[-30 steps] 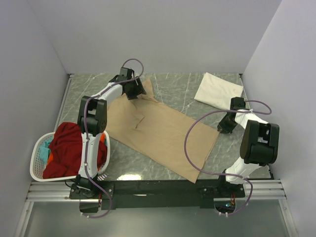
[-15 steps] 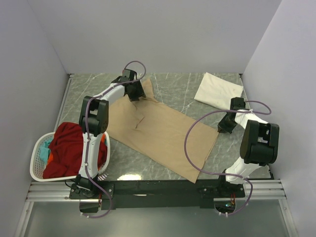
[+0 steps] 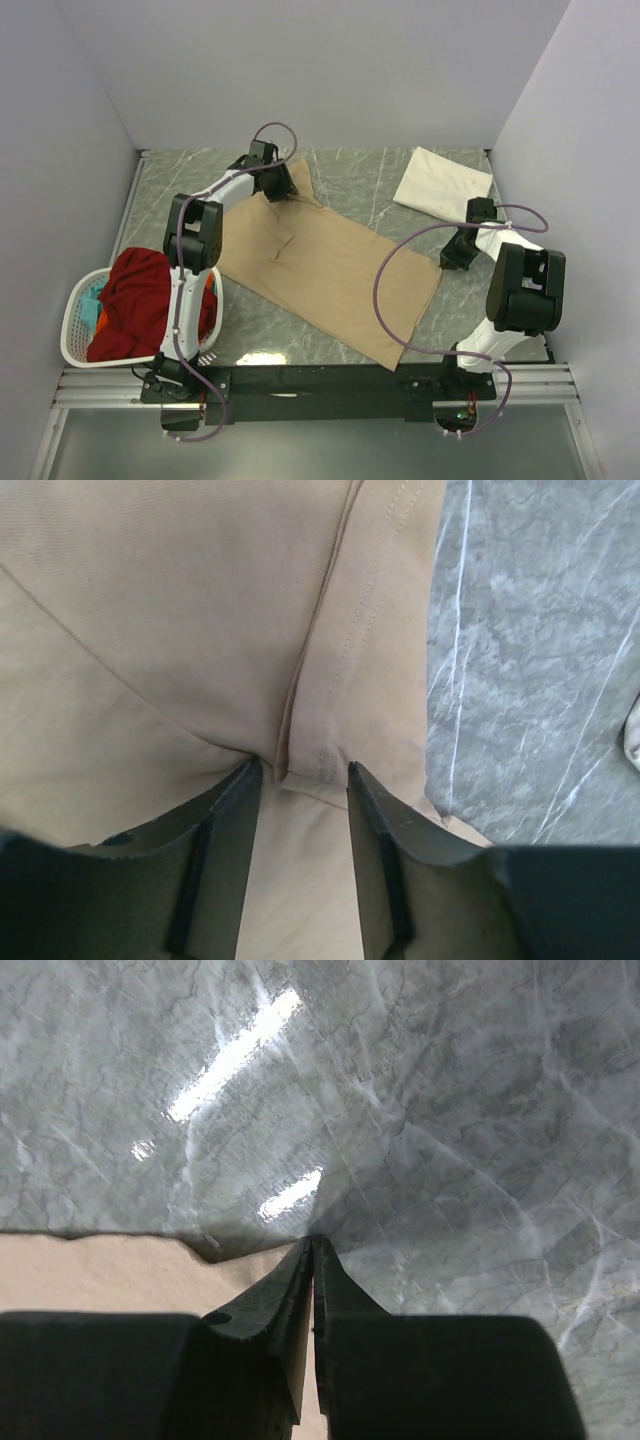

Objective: Fold and stack the t-shirts
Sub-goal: Fold the tshirt

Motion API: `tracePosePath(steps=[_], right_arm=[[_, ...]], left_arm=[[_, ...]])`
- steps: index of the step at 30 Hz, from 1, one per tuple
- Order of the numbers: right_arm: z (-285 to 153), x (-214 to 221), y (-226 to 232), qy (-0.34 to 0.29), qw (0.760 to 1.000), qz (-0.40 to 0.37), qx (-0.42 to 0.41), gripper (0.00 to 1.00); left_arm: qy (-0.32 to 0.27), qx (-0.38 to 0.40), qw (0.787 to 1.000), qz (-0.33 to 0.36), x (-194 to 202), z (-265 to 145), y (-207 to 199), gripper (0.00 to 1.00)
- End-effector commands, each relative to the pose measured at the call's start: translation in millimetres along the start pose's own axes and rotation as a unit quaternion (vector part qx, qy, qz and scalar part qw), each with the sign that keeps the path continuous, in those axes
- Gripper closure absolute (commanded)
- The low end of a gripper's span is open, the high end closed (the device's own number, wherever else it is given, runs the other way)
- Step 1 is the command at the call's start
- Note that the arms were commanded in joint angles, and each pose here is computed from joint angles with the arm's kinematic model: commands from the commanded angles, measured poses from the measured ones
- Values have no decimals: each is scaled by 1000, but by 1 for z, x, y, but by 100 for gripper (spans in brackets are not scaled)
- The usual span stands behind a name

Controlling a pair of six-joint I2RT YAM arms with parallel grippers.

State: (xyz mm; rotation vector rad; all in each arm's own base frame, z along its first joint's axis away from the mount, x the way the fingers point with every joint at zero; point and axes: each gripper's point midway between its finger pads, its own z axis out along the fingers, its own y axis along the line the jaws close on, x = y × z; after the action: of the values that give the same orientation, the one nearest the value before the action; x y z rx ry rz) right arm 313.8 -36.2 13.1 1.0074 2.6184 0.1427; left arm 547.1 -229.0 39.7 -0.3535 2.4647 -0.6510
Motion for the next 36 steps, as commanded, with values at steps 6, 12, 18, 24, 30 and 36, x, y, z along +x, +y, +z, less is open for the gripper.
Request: tracePosePath(steps=[6,12,18,24,30,36], right_arm=[[5,3,-2,9,1000,-6,0,92],[5,3,-3,10,1000,-6,2,93],[6,3,-3,11,1000,-6,1,93],[7,3,-3,12,1000,-7,3,95],[5,2,-3,11,1000,-8,3,100],[-5,0,0,-1,1000,-10,-4,100]], left_arm=[[-20,31,999,-9,-12,1,-19,56],[-25,40,999,-18,-16,0,-25,62],[-19,39,999,-17,-18,5,-27,67],[-20,40,999,-20,-17,4,-26,78],[-27,36,999,-19,-19,-2,-27,96],[-57,30,998,-5,-31,-23,-30,100]])
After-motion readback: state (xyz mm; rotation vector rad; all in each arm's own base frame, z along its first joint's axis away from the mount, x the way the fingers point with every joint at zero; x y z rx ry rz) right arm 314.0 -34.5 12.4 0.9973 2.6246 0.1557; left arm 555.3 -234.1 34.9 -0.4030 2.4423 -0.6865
